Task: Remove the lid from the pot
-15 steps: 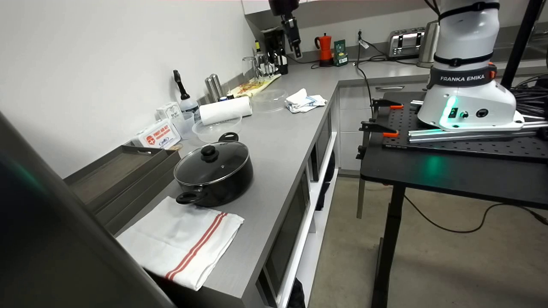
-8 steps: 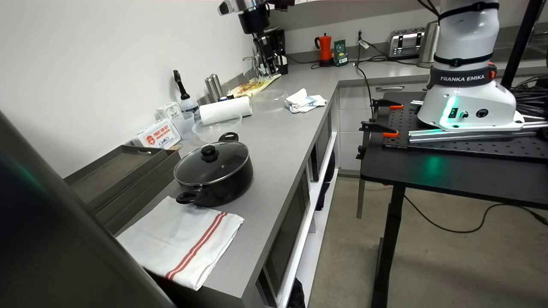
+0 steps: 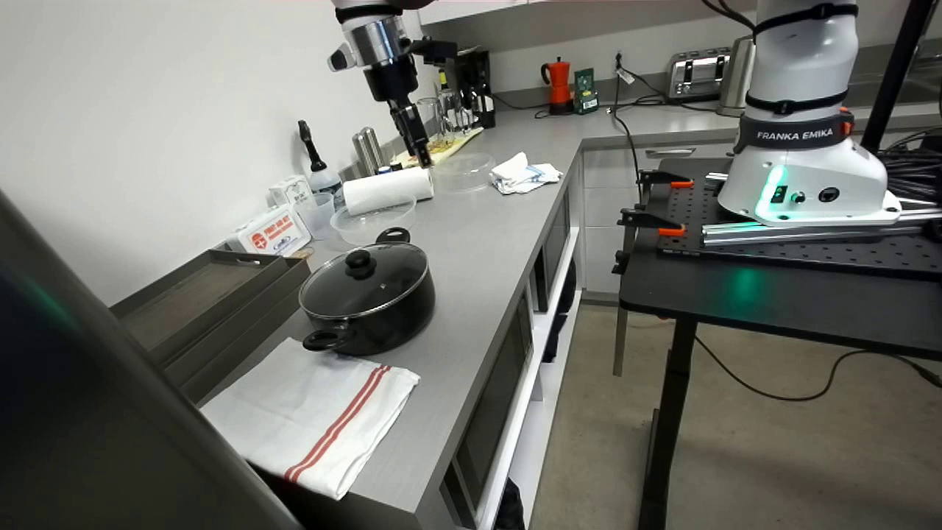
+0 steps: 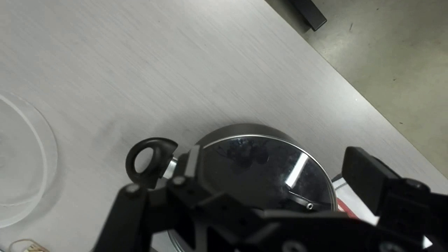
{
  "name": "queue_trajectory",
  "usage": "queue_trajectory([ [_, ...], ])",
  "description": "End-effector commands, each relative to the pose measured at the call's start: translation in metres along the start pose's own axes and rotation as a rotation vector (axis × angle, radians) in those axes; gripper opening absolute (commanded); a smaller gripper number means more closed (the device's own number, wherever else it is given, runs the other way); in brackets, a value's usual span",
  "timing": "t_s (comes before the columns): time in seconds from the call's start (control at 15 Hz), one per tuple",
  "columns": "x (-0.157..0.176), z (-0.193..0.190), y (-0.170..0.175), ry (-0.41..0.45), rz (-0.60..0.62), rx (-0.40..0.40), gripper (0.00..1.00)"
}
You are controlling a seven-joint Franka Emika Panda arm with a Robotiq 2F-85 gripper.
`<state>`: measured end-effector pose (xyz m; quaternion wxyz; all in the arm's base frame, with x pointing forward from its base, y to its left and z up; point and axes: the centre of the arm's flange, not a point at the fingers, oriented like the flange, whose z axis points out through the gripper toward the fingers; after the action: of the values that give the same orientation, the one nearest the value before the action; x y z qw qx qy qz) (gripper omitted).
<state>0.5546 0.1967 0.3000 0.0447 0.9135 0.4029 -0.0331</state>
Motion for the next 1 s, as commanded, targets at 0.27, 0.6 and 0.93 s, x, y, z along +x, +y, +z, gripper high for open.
queue_trajectory([
  [0.27,0.083,0.041,-0.004,0.03,-0.135,0.058,1.0],
  [0.6,0.119,0.066,-0.016,0.043,-0.196,0.07,1.0],
  [0.93,0.151,0.083,-0.022,0.055,-0.24,0.065,1.0],
])
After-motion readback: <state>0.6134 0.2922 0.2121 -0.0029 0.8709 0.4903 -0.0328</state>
